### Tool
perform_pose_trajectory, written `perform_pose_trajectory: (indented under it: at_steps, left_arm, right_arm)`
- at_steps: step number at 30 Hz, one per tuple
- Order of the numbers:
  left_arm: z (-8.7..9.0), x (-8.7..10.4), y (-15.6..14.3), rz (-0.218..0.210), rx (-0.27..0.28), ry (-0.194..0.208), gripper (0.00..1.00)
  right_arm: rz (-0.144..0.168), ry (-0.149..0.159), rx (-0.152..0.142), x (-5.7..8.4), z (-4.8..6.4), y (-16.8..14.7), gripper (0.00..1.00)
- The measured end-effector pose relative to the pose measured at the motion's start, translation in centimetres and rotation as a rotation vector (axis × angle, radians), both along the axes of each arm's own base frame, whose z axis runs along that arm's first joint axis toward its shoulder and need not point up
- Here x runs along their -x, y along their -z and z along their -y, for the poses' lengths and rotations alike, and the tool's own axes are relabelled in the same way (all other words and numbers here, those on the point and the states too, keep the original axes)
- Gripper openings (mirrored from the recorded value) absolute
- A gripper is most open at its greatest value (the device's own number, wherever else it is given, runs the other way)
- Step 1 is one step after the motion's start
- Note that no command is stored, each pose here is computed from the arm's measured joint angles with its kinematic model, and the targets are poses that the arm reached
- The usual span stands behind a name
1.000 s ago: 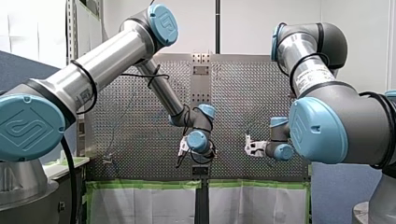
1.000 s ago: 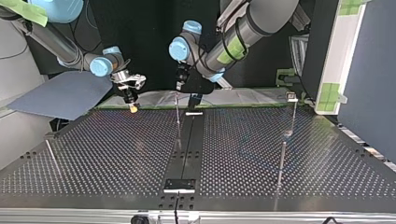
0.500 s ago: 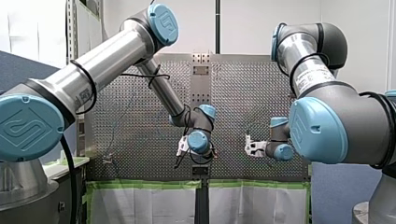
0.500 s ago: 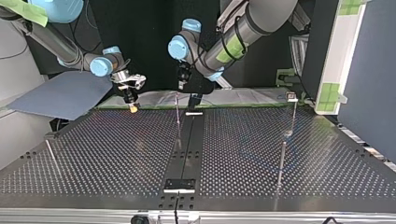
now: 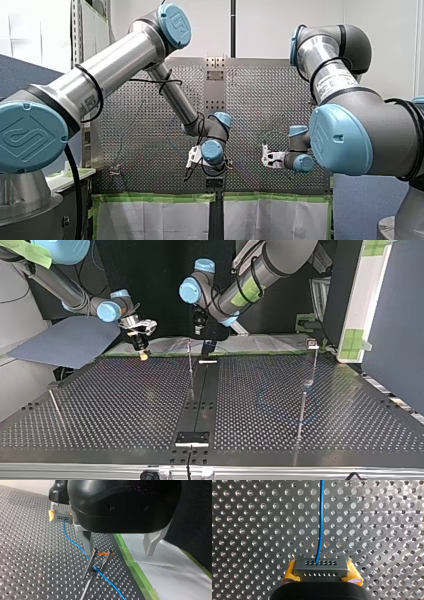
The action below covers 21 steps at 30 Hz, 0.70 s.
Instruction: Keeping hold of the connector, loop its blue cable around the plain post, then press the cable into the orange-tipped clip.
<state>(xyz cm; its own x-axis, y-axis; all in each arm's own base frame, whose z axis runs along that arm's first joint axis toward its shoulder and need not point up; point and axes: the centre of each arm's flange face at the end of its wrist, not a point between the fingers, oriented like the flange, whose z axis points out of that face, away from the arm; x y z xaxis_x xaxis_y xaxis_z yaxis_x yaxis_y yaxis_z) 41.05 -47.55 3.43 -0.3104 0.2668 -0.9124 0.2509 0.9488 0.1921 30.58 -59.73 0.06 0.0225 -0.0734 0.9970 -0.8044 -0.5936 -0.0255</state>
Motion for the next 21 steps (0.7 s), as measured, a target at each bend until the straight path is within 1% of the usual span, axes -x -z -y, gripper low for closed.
perform_pose_trajectory:
  at_steps: [21]
  left_arm:
    - [0.09, 0.13, 0.01, -0.001, 0.0, 0.002, 1.0]
  right_arm:
    - [-0.003, -0.002, -0.006, -0.04, -0.12, 0.14, 0.0]
